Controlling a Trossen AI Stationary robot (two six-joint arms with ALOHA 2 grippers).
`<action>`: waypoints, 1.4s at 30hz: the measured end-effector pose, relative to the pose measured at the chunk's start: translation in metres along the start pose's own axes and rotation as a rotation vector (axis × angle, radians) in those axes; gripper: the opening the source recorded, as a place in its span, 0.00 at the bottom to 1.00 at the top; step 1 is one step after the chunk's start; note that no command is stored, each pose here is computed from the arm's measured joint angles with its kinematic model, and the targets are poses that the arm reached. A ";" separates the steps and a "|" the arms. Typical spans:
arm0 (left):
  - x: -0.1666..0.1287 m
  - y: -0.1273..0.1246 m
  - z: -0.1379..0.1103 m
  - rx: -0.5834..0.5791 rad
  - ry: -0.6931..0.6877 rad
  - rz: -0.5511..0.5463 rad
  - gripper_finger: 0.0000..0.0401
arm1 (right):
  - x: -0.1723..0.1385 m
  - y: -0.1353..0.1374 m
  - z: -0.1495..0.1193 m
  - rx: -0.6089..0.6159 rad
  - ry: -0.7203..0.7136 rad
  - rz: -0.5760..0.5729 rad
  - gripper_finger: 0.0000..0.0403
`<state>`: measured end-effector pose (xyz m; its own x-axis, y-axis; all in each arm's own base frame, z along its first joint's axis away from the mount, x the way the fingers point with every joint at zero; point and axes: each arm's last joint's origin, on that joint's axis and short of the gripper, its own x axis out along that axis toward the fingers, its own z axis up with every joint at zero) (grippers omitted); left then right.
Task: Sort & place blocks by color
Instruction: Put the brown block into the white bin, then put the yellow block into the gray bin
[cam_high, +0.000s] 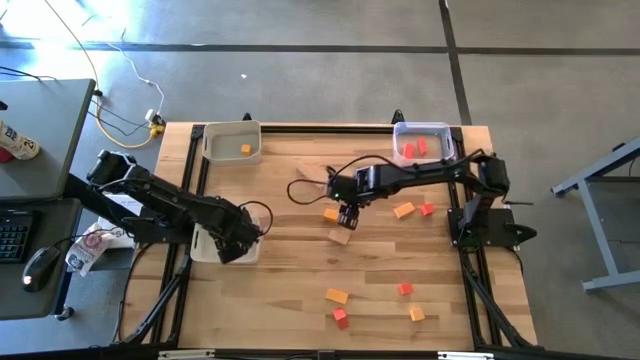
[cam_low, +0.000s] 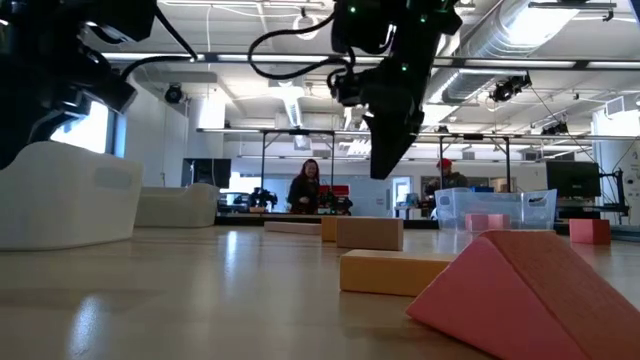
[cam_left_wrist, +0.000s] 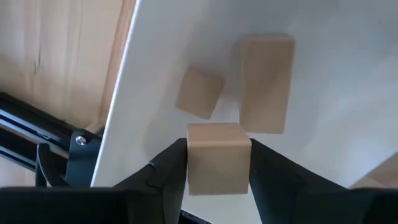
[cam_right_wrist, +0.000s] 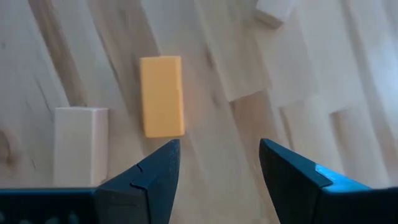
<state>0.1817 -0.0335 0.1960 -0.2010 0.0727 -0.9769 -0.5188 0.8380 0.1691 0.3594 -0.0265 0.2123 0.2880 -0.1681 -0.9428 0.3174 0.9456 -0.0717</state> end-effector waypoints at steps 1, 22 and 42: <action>0.000 0.001 0.001 0.000 0.002 -0.001 0.37 | 0.003 0.002 0.000 -0.006 0.007 0.005 0.51; -0.005 0.004 0.006 0.007 0.041 -0.066 0.52 | 0.028 0.029 0.005 -0.091 -0.046 0.050 0.51; -0.050 -0.007 0.014 0.171 -0.201 -0.011 0.51 | 0.070 0.027 0.004 -0.085 0.028 0.049 0.48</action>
<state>0.2068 -0.0353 0.2419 -0.0179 0.1548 -0.9878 -0.3690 0.9172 0.1504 0.3919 -0.0138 0.1453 0.2754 -0.1145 -0.9545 0.2257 0.9728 -0.0516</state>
